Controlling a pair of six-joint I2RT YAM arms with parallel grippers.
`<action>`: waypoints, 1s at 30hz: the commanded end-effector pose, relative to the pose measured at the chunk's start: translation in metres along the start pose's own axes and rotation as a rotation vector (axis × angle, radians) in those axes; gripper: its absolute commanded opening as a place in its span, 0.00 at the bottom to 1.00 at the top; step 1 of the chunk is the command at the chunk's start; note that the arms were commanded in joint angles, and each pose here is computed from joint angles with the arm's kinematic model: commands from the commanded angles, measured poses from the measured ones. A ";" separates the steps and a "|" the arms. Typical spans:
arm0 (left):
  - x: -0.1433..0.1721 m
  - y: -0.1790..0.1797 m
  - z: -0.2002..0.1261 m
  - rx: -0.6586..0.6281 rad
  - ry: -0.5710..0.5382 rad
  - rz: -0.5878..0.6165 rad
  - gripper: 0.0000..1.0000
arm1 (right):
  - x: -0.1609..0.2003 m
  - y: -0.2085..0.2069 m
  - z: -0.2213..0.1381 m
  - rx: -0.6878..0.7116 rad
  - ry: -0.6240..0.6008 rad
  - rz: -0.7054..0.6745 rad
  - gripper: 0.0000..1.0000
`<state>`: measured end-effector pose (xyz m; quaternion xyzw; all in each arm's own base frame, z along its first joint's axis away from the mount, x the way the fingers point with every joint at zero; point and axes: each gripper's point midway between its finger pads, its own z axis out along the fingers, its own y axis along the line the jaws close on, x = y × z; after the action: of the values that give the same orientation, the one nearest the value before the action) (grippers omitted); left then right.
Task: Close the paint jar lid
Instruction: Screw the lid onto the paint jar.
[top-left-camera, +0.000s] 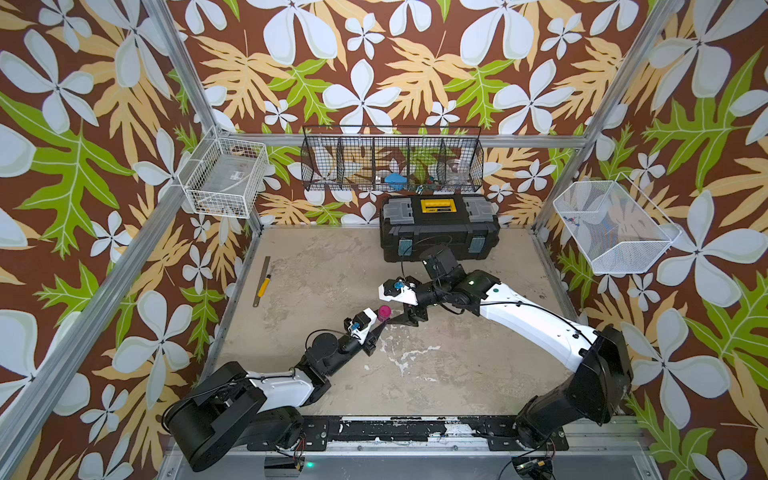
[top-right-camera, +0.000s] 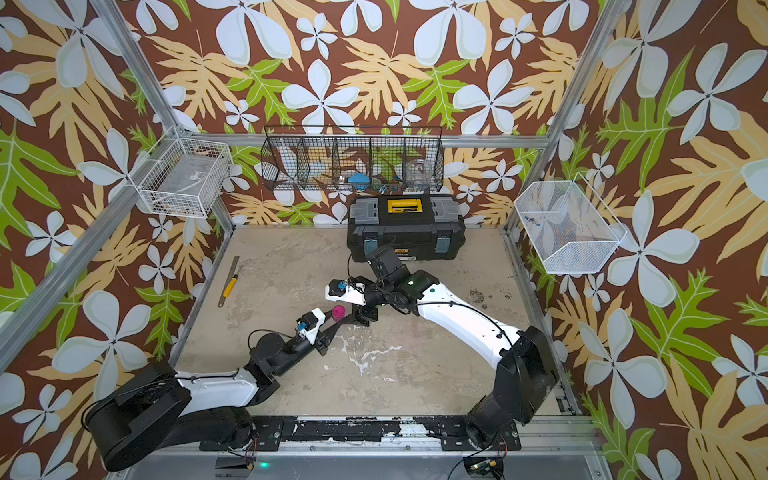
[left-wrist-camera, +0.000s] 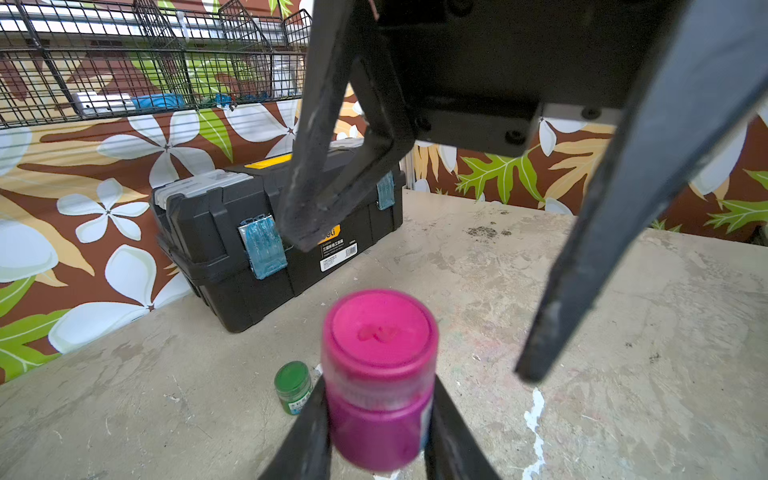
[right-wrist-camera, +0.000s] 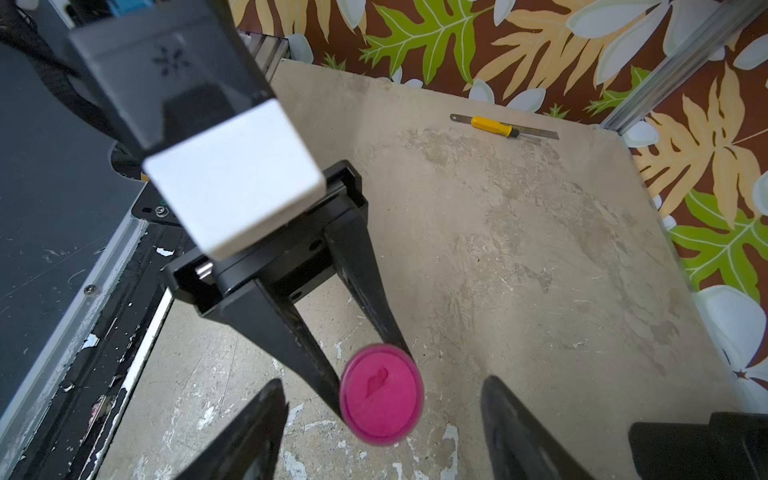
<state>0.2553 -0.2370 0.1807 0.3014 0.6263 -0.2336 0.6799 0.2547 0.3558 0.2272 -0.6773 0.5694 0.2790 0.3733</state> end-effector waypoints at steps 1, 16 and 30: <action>-0.005 -0.001 0.001 0.004 -0.019 0.002 0.03 | 0.003 -0.002 0.001 0.005 0.022 0.006 0.70; -0.006 0.000 0.001 0.003 -0.021 0.002 0.03 | 0.010 0.002 0.011 -0.010 0.074 0.002 0.49; -0.005 0.000 0.001 0.002 -0.019 0.002 0.03 | 0.014 -0.001 0.014 0.033 0.118 0.051 0.32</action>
<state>0.2557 -0.2366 0.1791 0.3010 0.6291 -0.2317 0.6782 0.2555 0.3607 0.2118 -0.6831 0.5906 0.2502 0.3492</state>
